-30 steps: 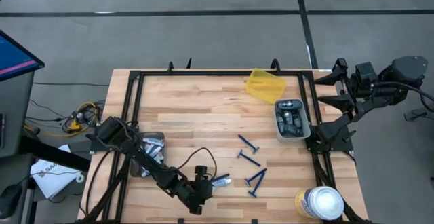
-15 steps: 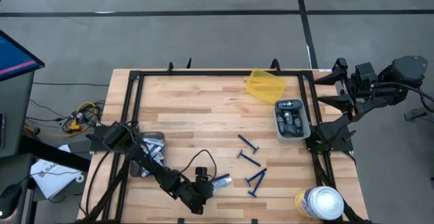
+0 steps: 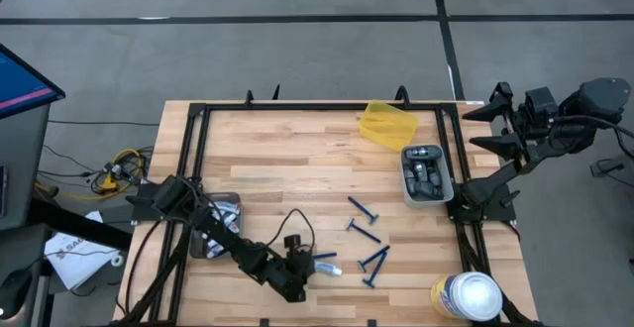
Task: Pick & Place Travel size toiletries
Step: Put the white toothpaste into the black bin
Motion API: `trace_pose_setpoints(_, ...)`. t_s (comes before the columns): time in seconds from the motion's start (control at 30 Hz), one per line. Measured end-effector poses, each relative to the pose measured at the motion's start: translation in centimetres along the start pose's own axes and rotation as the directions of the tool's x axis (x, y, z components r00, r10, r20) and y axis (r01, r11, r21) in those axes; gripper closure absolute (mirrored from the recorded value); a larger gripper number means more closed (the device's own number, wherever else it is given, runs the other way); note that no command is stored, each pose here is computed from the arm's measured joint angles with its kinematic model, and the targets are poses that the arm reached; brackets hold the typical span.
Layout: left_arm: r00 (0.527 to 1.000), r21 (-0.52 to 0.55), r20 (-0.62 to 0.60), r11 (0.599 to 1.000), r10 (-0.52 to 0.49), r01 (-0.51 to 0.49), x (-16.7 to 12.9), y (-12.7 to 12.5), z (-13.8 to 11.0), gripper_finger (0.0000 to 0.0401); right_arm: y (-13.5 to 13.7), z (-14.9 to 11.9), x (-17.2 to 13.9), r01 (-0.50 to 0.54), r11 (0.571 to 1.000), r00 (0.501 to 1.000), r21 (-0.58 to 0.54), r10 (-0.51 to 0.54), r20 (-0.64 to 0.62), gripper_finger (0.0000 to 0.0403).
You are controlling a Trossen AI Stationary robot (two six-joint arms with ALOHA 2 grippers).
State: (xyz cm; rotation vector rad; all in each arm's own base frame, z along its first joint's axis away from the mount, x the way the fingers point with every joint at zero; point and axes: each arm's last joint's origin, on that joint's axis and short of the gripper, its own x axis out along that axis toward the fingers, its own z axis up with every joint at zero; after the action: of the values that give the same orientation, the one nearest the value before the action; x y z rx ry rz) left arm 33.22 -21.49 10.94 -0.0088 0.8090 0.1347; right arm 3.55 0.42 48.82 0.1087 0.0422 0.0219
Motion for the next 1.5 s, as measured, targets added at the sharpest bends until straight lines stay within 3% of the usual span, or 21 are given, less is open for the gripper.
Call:
trace_pose_setpoints(0.37, 1.0, -0.007, 0.003, 1.0, -0.002, 0.002, 0.0, 0.0, 0.1, 0.038, -0.3, 0.0, -0.7, -0.001, 1.0, 1.0, 0.011, 0.001, 0.018, 0.0148)
trace_pose_setpoints(0.73, 0.999, -0.139, 0.027, 0.989, -0.037, 0.04, -0.6, 0.0, 0.9, 0.0397, -0.4, 0.0, -0.7, 0.001, 1.0, 1.0, 0.011, -0.002, 0.019, 0.0148)
trace_pose_setpoints(1.1, 0.978, -0.246, 0.186, 0.959, -0.095, 0.14, -8.1, 1.9, 6.1, 0.0398, -0.4, -0.2, -0.7, 0.004, 1.0, 1.0, -0.01, -0.004, 0.0, 0.0148)
trace_pose_setpoints(1.5, 0.996, -0.381, 0.084, 0.922, -0.032, 0.062, -18.7, 7.9, 6.7, 0.04, -0.4, -0.2, -0.7, 0.001, 1.0, 1.0, -0.007, -0.001, -0.003, 0.0148)
